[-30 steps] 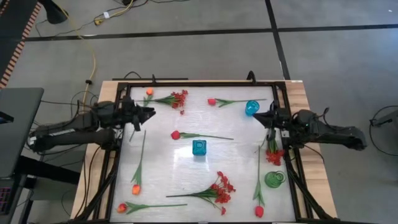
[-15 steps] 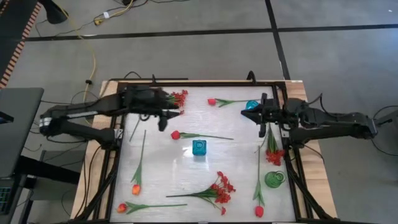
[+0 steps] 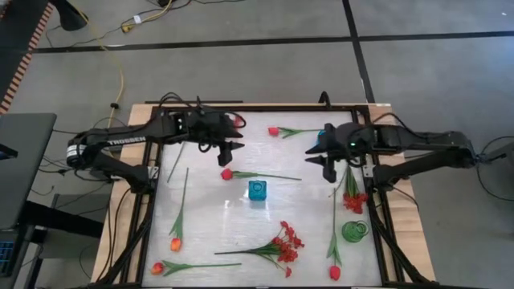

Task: Sort flowers into vase by color
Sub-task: Put the center pink flower into the bottom blue vase

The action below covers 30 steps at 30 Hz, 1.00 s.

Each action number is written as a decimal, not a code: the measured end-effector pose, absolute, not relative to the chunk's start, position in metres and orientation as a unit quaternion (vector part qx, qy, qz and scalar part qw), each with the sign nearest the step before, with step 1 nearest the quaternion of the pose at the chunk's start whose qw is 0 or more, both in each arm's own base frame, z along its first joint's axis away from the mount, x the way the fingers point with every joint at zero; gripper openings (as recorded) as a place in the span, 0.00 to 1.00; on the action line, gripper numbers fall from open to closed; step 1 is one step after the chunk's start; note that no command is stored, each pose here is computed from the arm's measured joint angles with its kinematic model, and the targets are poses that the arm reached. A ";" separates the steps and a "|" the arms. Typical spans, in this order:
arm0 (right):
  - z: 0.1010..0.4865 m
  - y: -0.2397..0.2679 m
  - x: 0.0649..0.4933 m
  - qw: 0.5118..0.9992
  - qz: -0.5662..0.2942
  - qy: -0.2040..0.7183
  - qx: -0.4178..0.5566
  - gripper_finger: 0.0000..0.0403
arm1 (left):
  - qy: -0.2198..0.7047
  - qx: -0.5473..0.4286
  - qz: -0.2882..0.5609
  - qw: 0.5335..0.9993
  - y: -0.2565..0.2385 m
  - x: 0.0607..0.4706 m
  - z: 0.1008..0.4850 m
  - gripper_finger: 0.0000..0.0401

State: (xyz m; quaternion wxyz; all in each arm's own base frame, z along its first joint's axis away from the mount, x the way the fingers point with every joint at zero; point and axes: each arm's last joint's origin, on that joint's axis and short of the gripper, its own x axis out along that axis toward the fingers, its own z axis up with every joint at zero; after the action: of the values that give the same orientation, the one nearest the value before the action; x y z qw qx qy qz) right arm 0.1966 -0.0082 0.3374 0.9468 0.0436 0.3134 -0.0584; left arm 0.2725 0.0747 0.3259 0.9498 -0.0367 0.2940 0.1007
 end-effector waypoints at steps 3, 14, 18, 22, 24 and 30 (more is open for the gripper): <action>0.332 -0.004 0.208 0.931 -0.023 0.361 0.049 0.46 | 0.296 -0.041 0.103 0.949 0.078 0.268 0.328 0.40; 0.291 0.057 0.235 0.832 0.243 0.464 -0.182 0.58 | 0.355 -0.041 0.096 0.929 0.077 0.259 0.319 0.55; 0.274 0.069 0.237 0.788 0.278 0.507 -0.209 0.58 | 0.353 -0.040 0.096 0.930 0.077 0.259 0.319 0.55; 0.262 0.069 0.244 0.771 0.276 0.536 -0.204 0.56 | 0.353 -0.033 0.094 0.930 0.077 0.259 0.319 0.55; 0.258 0.063 0.252 0.778 0.263 0.535 -0.197 0.55 | 0.354 -0.033 0.096 0.930 0.077 0.259 0.319 0.55; 0.241 0.030 0.286 0.821 0.179 0.528 -0.125 0.54 | 0.363 -0.059 0.104 0.924 0.077 0.257 0.318 0.55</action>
State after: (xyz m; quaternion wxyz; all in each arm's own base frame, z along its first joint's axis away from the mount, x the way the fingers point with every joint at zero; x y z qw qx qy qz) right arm 0.2858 0.0298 0.2408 0.8206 -0.1249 0.5283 0.1788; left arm 0.2573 0.0768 0.3176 0.9240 -0.0589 0.3633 0.1040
